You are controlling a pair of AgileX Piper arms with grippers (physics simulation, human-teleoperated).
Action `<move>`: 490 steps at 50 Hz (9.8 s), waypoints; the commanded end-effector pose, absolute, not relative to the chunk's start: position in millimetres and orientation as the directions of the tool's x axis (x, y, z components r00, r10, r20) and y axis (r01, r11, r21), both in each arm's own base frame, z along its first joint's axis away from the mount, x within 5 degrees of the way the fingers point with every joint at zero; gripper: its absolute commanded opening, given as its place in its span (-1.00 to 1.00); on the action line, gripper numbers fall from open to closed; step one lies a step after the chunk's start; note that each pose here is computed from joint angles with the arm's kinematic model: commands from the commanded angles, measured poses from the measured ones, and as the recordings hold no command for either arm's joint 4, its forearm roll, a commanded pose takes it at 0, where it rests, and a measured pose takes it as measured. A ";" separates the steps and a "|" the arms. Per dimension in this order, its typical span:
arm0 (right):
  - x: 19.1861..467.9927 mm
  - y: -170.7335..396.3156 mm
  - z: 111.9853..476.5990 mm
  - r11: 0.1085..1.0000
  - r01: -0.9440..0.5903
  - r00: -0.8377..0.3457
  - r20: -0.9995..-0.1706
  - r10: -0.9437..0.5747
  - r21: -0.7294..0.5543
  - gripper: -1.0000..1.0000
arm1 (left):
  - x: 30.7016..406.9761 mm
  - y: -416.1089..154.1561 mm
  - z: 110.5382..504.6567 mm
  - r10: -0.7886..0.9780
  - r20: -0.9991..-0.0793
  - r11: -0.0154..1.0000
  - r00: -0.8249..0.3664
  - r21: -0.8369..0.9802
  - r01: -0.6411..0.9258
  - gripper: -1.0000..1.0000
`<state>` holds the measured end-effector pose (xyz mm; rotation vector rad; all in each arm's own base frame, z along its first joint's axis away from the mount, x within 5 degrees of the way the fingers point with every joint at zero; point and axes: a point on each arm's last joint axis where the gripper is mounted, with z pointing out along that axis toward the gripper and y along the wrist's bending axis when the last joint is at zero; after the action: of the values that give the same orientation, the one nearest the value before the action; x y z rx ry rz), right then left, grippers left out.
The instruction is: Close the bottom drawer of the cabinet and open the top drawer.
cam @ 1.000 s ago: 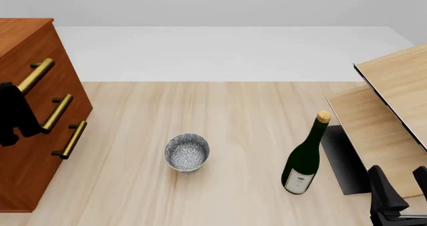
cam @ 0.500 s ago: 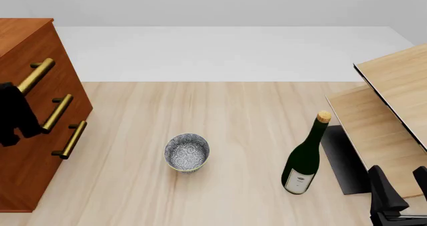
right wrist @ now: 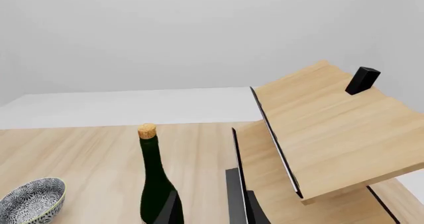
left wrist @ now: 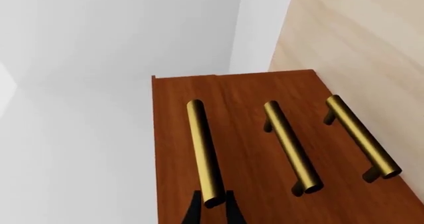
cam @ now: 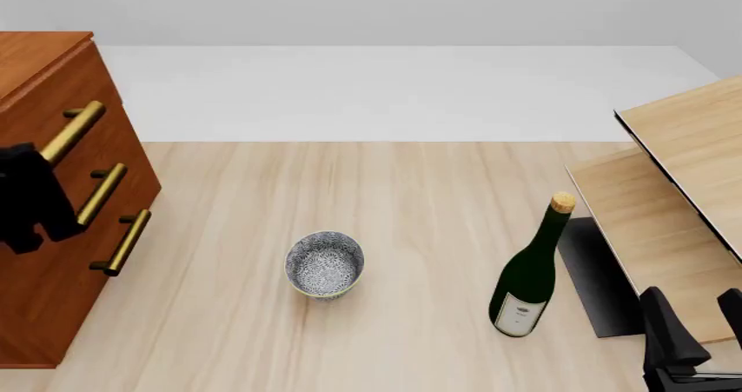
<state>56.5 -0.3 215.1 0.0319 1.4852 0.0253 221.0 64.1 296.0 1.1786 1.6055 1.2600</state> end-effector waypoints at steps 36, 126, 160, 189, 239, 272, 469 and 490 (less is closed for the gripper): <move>56.6 -0.4 215.5 0.999 0.004 0.085 -0.995 0.043 0.043 1.00 | 238.5 30.8 292.7 0.991 -0.024 0.052 -0.133 0.976 0.211 -1.00; 57.2 -0.7 216.6 0.999 0.007 0.085 -0.995 0.052 0.053 1.00 | 245.2 -0.7 301.7 0.999 -0.043 0.043 -0.007 0.974 0.220 1.00; 57.0 -0.8 216.5 0.999 0.008 0.087 -0.995 0.053 0.054 1.00 | 238.8 -5.4 298.0 0.998 -0.070 0.067 0.005 0.967 0.247 1.00; 57.2 -0.7 216.8 0.998 0.007 0.087 -0.994 0.065 0.066 1.00 | 202.9 -6.1 307.5 0.996 -0.089 0.085 0.008 0.968 0.237 1.00; 59.9 -1.4 217.6 0.995 0.015 0.082 -0.992 0.095 0.097 1.00 | 213.0 -23.6 454.0 0.808 -0.583 0.580 -0.088 0.759 0.295 1.00; 58.9 -1.1 216.7 0.996 0.012 0.079 -0.993 0.088 0.089 1.00 | 248.0 -9.0 483.8 0.355 -0.828 0.934 -0.435 0.298 0.195 1.00; 58.5 -1.3 217.3 0.996 0.015 0.081 -0.993 0.085 0.086 1.00 | 278.9 -76.7 373.0 -0.080 -0.772 0.974 -0.630 -0.195 0.115 1.00; 58.4 -1.5 217.1 0.996 0.019 0.081 -0.993 0.089 0.091 1.00 | 278.8 -101.2 368.4 -0.087 -0.764 0.958 -0.639 -0.240 0.157 1.00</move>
<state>58.6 -1.4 217.2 0.0853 1.4896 0.0529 279.2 -86.0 372.8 0.0276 2.2299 -0.3066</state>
